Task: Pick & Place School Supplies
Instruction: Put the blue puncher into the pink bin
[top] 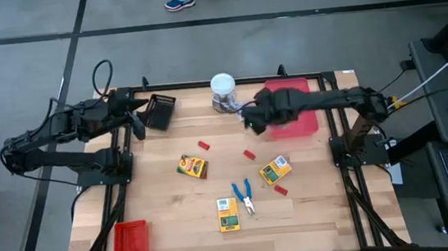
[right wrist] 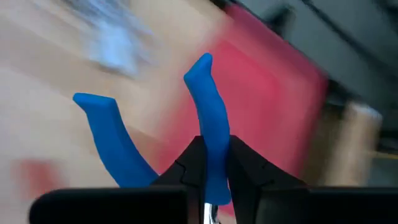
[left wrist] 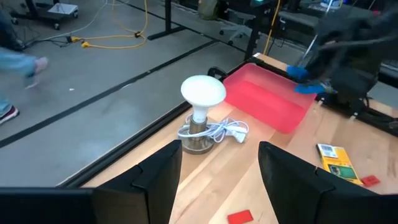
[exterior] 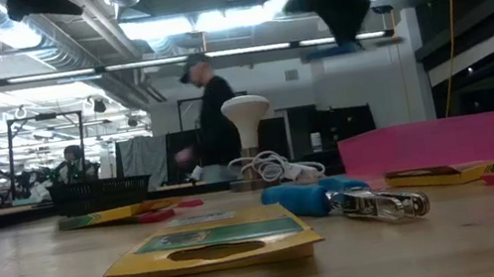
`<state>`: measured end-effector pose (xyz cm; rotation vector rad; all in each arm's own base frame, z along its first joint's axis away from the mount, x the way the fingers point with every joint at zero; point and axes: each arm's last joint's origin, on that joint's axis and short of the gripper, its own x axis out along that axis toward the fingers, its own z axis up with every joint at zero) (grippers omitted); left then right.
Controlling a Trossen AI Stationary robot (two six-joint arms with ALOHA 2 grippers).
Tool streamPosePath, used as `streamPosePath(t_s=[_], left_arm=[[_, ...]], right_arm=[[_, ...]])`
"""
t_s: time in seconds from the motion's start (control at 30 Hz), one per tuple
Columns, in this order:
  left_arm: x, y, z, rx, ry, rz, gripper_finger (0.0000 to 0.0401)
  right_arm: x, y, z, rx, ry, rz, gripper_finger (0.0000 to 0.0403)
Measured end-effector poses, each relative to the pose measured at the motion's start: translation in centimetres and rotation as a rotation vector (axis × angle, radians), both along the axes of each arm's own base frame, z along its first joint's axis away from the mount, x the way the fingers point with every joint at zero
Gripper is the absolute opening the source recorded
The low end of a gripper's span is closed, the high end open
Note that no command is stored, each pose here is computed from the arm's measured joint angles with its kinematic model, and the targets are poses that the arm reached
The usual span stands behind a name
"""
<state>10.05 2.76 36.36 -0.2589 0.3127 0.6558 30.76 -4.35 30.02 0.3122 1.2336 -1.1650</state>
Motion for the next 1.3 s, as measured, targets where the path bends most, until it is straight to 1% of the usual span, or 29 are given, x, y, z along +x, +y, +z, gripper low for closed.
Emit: streamPosePath(t_s=[0.03,0.1,0.17,0.27,0.43,0.53,0.63,0.77,1.03,1.2,1.3], left_arm=[[0.2,0.0,0.0,-0.004,0.002,0.002,0.021],[0.4,0.1,-0.1,-0.014,0.003,0.007,0.021],[0.6,0.1,-0.1,-0.018,0.0,0.015,0.021],[0.7,0.2,-0.2,-0.01,0.005,0.049,0.021],[0.8,0.3,-0.2,-0.01,0.0,0.085,0.021],[0.9,0.4,-0.2,-0.011,-0.008,0.107,0.021],[1.0,0.4,-0.1,-0.009,-0.019,0.125,0.021],[1.5,0.5,0.1,0.002,-0.048,0.143,0.021],[3.0,0.8,0.0,0.004,-0.046,0.15,0.021],[3.9,0.9,-0.4,-0.019,-0.033,0.161,0.021],[4.3,1.0,-0.6,-0.022,-0.019,0.161,0.021]], right_arm=[[-0.5,-1.1,-0.5,0.01,0.061,-0.01,0.004],[-1.4,-3.2,-1.0,0.026,0.112,-0.019,0.004],[-2.4,-5.0,-1.6,0.093,0.157,0.01,0.004],[-3.0,-7.1,-2.9,0.164,0.151,0.077,0.004],[-3.8,-9.8,-4.9,0.279,0.108,0.233,0.004],[-4.5,-11.0,-5.8,0.318,0.126,0.289,0.004],[-5.7,-12.0,-6.6,0.351,0.171,0.305,0.004],[-6.7,-13.6,-7.7,0.372,0.155,0.332,0.004],[-7.6,-16.0,-9.2,0.339,0.052,0.373,0.004],[-9.1,-17.1,-10.2,0.359,0.028,0.345,0.004],[-10.0,-17.3,-11.0,0.399,0.028,0.325,0.004]])
